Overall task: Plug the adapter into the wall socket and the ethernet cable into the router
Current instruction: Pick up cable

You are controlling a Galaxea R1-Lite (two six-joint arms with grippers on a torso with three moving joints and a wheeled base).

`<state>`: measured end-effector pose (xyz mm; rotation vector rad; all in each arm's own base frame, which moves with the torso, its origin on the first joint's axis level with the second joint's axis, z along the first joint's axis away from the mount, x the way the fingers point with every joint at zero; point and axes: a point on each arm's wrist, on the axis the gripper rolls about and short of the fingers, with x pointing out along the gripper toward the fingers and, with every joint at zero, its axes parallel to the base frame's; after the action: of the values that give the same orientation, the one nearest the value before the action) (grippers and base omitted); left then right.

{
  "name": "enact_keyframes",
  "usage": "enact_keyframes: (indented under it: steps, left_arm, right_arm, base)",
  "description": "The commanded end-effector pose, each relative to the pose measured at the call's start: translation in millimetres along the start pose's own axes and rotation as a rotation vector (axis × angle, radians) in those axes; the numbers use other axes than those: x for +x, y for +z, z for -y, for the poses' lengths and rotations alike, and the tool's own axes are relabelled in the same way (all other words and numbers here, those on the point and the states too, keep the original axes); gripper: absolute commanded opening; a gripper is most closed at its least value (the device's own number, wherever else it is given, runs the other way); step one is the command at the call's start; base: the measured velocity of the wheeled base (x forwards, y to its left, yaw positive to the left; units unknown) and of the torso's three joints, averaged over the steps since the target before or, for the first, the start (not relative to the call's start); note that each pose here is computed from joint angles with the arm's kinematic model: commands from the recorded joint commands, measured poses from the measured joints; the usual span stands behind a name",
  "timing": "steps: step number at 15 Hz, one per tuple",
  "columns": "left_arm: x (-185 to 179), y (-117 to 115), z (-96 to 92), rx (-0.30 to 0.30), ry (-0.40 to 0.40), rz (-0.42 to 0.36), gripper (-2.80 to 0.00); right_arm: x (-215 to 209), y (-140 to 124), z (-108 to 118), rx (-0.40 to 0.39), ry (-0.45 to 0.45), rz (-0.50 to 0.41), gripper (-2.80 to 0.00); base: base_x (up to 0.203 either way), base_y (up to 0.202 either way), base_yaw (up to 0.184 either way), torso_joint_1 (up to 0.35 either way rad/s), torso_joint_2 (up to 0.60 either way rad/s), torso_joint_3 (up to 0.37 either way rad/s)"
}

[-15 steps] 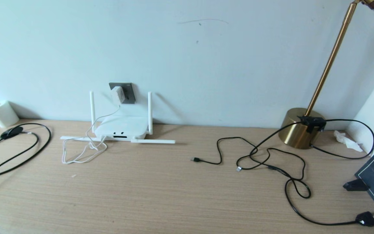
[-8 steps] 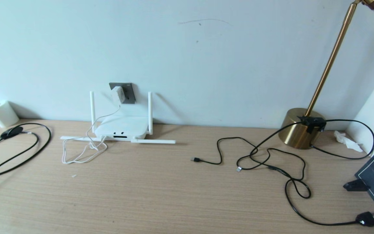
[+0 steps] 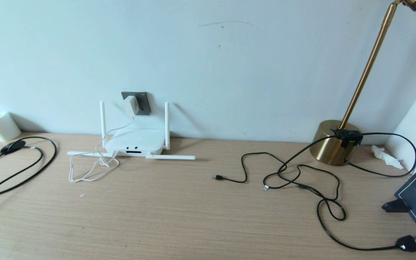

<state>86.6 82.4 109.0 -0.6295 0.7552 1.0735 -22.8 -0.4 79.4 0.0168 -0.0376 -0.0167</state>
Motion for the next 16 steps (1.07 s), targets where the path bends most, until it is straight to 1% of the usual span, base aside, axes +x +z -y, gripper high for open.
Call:
enact_keyframes:
  steps: [1,4,12,13,16]
  left_arm:
    - [0,2,0.8,-0.004,-0.002,0.006,0.00]
    - [5,2,2.5,0.000,0.004,-0.022,0.00]
    - [11,3,6.1,0.013,0.004,-0.035,0.00]
    - [11,5,6.8,0.014,-0.002,-0.023,0.00]
    - [11,3,11.1,0.040,-0.018,-0.028,0.00]
  right_arm:
    - [1,-3,0,0.000,0.000,-0.010,-2.80]
    - [1,-3,0,0.000,0.000,-0.010,-2.80]
    - [1,-3,0,0.000,0.000,-0.010,-2.80]
    - [1,-3,0,0.000,0.000,-0.010,-2.80]
    - [1,-3,0,0.000,0.000,-0.010,-2.80]
  base:
    - [0.000,0.000,0.000,0.000,0.00,0.000]
    - [0.000,0.000,0.000,0.000,0.00,0.000]
    - [0.000,0.000,0.000,0.000,0.00,0.000]
    - [0.000,0.000,0.000,0.000,0.00,0.000]
    - [0.000,0.000,0.000,0.000,0.00,0.000]
